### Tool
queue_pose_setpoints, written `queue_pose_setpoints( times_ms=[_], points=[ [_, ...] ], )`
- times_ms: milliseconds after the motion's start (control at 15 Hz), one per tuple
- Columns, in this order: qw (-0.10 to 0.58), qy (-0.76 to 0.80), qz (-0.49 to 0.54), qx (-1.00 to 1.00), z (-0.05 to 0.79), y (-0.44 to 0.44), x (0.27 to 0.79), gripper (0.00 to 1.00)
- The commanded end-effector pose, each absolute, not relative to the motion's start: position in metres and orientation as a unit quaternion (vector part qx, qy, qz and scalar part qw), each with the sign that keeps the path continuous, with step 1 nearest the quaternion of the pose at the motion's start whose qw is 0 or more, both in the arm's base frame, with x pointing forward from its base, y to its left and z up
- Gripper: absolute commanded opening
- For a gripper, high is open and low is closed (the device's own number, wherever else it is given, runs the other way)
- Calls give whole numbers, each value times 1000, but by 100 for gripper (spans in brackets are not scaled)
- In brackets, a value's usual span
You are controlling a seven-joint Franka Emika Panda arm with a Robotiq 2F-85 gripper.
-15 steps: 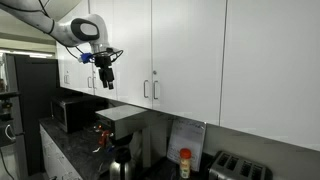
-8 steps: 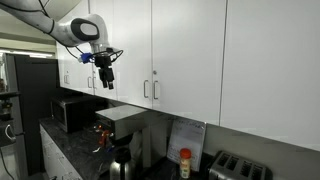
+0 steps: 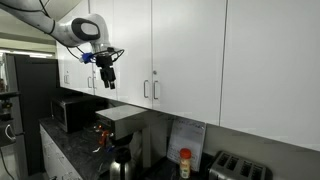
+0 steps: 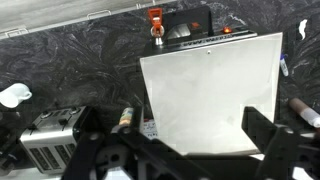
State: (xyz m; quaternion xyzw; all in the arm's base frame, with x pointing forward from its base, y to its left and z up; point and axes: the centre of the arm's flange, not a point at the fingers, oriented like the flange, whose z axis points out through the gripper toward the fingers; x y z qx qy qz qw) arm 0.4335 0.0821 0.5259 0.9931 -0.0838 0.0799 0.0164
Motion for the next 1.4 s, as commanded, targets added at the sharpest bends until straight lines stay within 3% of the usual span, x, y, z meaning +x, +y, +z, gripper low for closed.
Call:
queue_pose_setpoints(
  times_ms=[0,1333],
  points=[
    [35,-104,101,989,517,56,445,100],
    [236,-131,281,921,491,51,454,100]
  ],
)
